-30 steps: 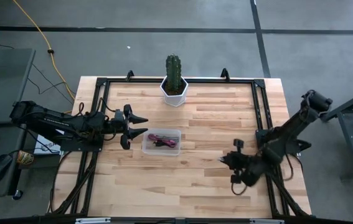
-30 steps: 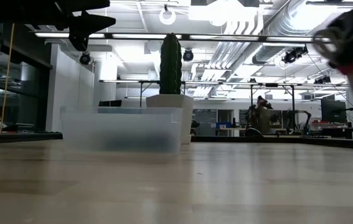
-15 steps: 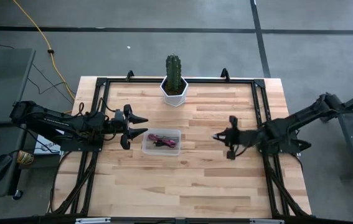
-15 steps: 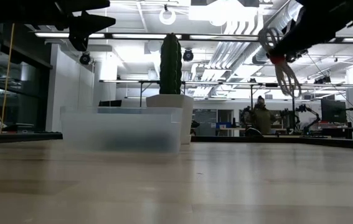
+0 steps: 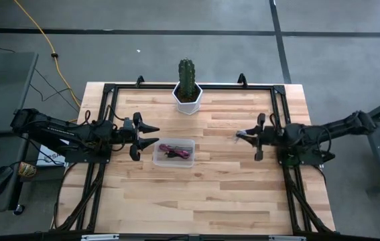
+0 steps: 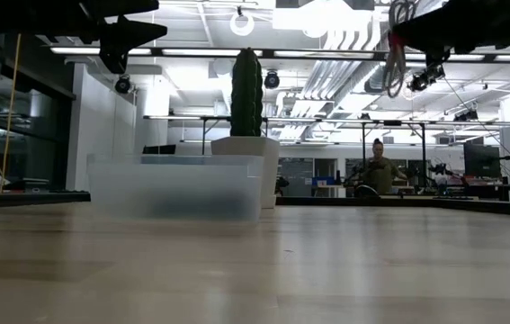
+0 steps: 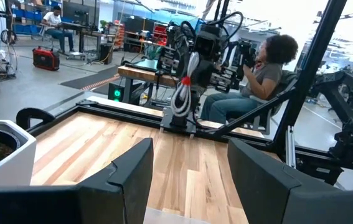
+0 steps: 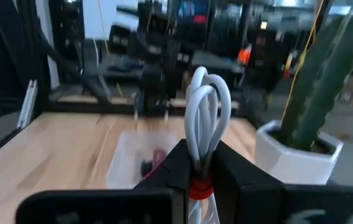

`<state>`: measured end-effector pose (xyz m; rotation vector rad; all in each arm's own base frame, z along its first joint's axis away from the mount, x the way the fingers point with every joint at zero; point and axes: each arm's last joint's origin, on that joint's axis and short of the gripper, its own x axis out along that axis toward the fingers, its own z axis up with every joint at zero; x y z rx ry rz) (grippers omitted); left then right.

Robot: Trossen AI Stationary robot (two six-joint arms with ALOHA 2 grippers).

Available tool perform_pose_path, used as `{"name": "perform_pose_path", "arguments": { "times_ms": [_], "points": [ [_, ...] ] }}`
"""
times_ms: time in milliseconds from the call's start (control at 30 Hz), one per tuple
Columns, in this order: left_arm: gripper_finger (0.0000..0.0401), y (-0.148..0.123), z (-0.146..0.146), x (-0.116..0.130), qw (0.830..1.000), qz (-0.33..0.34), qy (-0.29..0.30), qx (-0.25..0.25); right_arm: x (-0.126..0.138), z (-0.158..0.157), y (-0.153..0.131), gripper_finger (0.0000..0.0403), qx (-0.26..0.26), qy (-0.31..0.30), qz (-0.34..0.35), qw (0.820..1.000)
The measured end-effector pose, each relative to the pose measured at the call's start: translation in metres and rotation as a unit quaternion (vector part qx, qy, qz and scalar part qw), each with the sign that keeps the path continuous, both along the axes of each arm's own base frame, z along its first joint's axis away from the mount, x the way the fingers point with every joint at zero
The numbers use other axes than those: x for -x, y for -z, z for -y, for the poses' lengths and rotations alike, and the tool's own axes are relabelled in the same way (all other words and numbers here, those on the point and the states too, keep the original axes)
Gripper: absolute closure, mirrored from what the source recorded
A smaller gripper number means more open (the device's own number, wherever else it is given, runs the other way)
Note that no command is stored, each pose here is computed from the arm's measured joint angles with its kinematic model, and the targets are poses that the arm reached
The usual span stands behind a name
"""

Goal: Pick and place USB-C Cables
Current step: Put the white charger cable into the transparent bin

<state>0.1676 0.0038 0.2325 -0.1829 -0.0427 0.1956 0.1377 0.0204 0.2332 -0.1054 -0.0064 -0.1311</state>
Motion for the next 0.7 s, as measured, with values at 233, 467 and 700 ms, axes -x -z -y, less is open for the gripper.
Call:
{"name": "perform_pose_path", "arguments": {
  "times_ms": [233, 467, 700],
  "points": [
    [0.0213, 0.0, 0.0, 0.0, 1.0, 0.0, 0.0, 0.0, 0.003, 0.014, -0.003, 0.0378, 0.011, -0.043, 0.052, 0.998],
    [0.0213, 0.0, 0.0, 0.0, 1.0, 0.0, 0.0, 0.0, 0.003, 0.021, -0.004, 0.0378, -0.037, -0.133, 0.055, 0.989],
    [0.0213, 0.0, 0.0, 0.0, 1.0, 0.0, 0.0, 0.0, 0.003, 0.023, -0.003, 0.0378, -0.042, -0.127, 0.055, 0.989]
  ]
}}
